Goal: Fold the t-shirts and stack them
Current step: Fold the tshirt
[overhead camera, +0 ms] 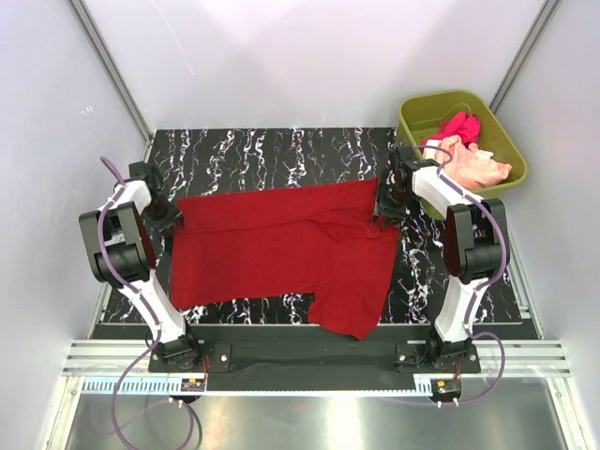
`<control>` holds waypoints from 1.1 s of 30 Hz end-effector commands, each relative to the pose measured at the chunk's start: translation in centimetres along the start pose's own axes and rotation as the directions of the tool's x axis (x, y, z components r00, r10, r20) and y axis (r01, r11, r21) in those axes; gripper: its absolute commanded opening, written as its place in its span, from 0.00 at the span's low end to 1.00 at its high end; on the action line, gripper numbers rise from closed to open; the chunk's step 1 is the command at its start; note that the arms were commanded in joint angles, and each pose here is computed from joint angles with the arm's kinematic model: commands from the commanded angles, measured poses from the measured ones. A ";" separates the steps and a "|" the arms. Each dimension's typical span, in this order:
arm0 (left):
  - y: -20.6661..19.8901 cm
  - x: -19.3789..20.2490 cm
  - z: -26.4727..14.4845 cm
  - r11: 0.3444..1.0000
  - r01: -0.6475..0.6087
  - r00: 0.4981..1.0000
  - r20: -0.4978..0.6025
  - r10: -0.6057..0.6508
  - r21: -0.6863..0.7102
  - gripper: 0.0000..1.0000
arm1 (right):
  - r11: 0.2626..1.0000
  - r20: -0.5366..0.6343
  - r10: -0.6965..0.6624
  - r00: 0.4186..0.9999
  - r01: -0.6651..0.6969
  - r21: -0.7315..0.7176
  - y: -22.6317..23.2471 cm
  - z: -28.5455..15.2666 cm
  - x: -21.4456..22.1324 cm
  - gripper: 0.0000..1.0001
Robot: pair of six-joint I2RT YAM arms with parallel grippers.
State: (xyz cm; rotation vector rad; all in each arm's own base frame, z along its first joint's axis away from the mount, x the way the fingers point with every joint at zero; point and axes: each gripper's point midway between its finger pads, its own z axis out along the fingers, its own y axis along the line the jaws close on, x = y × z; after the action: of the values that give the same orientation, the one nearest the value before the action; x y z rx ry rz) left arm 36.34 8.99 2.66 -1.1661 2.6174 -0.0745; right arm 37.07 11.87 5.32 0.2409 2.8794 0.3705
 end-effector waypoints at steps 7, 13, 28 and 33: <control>-0.7 -1.4 -0.2 1.000 -0.005 1.000 0.030 0.004 0.021 0.19 | 1.000 -0.008 0.026 1.000 -0.026 -0.015 0.5 -0.4 0.4 0.42; -0.4 -1.3 -0.5 1.000 -0.006 0.999 0.033 0.006 0.011 0.04 | 0.999 -0.019 0.034 0.999 -0.034 0.001 0.0 0.2 1.0 0.40; -0.5 -1.5 -1.5 1.000 -0.012 0.999 0.047 0.010 0.022 0.00 | 0.998 -0.056 0.028 0.998 -0.025 0.061 -1.5 3.0 1.2 0.33; -0.6 -1.4 -1.5 1.000 -0.012 0.999 0.044 0.011 0.026 0.00 | 0.997 -0.057 0.027 0.998 -0.023 0.067 -1.6 3.2 1.2 0.40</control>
State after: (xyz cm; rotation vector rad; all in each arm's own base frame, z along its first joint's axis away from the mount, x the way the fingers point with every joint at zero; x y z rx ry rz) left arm 36.21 8.93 2.10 -1.1681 2.6399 -0.0740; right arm 35.89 11.48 1.79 0.2961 2.9721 0.3232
